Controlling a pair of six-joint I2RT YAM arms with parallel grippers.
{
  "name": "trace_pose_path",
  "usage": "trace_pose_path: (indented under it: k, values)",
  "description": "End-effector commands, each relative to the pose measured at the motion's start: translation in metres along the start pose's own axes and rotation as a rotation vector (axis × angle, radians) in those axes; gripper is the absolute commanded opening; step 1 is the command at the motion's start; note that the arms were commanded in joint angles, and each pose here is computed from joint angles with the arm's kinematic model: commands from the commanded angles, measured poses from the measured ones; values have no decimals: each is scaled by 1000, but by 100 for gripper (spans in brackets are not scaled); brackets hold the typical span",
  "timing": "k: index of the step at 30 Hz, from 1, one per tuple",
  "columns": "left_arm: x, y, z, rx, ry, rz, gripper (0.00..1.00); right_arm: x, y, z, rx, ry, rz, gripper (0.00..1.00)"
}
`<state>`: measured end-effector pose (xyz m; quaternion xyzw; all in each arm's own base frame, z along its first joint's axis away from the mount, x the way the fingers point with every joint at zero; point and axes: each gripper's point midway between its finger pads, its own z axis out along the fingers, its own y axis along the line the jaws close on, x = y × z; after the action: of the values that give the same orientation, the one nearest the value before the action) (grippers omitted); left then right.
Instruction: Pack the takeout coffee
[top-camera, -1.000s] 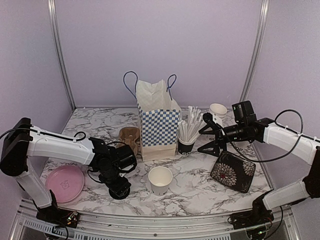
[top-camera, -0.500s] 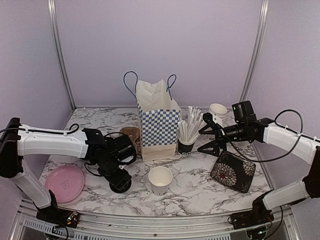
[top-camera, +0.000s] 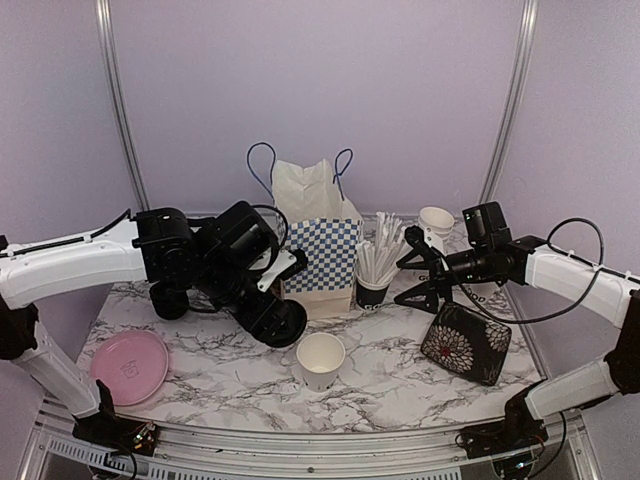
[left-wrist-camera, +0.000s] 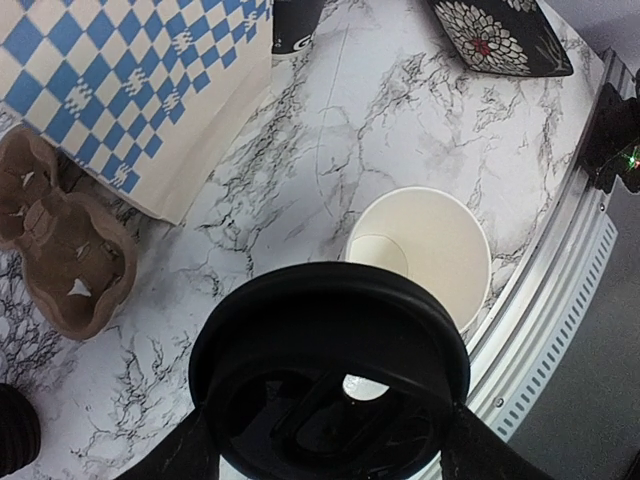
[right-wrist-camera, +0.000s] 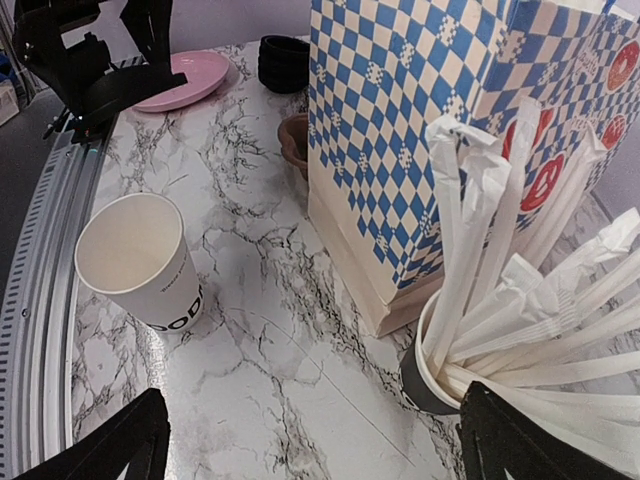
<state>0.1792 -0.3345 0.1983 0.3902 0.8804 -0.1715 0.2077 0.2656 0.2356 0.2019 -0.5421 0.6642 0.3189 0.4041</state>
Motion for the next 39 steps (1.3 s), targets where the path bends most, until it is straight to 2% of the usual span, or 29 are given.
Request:
trace_pose_path:
  k: [1, 17, 39]
  values:
    - [-7, -20, 18, 71, 33, 74, 68, -1, -3, 0, 4, -8, -14, 98]
    - [-13, -41, 54, 118, 85, 123, 68, 7, -2, 4, -14, 10, -11, 98]
    - [-13, -47, 73, 134, 126, 159, 68, 7, 1, 2, -18, 10, -18, 98]
